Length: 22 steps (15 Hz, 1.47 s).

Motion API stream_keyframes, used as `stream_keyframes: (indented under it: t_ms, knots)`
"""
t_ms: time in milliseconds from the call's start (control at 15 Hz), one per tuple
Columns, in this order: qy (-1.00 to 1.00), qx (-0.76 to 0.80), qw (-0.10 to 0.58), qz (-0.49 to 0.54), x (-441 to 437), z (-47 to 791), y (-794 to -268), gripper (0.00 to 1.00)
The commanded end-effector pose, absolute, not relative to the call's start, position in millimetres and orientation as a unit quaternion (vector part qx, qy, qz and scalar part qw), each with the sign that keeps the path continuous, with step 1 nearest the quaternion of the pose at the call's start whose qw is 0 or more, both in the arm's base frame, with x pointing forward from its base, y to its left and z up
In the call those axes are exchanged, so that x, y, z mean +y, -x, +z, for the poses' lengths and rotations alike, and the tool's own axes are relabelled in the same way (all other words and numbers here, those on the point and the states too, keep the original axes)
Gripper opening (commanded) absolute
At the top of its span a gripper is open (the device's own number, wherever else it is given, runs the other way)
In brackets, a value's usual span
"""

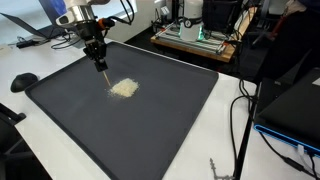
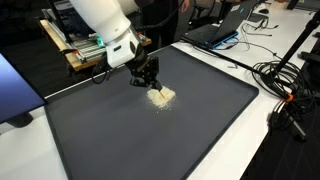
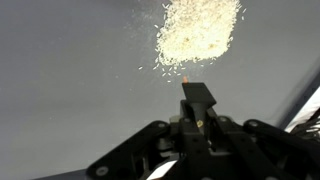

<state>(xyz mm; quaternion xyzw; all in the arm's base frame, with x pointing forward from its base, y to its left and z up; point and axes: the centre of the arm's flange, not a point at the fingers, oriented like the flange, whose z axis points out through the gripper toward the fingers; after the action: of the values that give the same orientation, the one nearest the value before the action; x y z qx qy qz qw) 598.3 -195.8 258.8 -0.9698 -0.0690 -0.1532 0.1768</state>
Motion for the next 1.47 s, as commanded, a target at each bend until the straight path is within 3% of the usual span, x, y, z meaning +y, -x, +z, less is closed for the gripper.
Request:
stream_keyframes:
  t_ms: [0, 600, 1400]
  knots:
    - [0.956, -0.048, 0.213, -0.195, -218.0, 262.6, -562.8, 0.03]
    - [0.942, -0.092, 0.289, -0.145, -252.2, 283.2, -586.5, 0.03]
    - [0.911, -0.234, 0.339, -0.001, -225.6, 256.5, -676.2, 0.03]
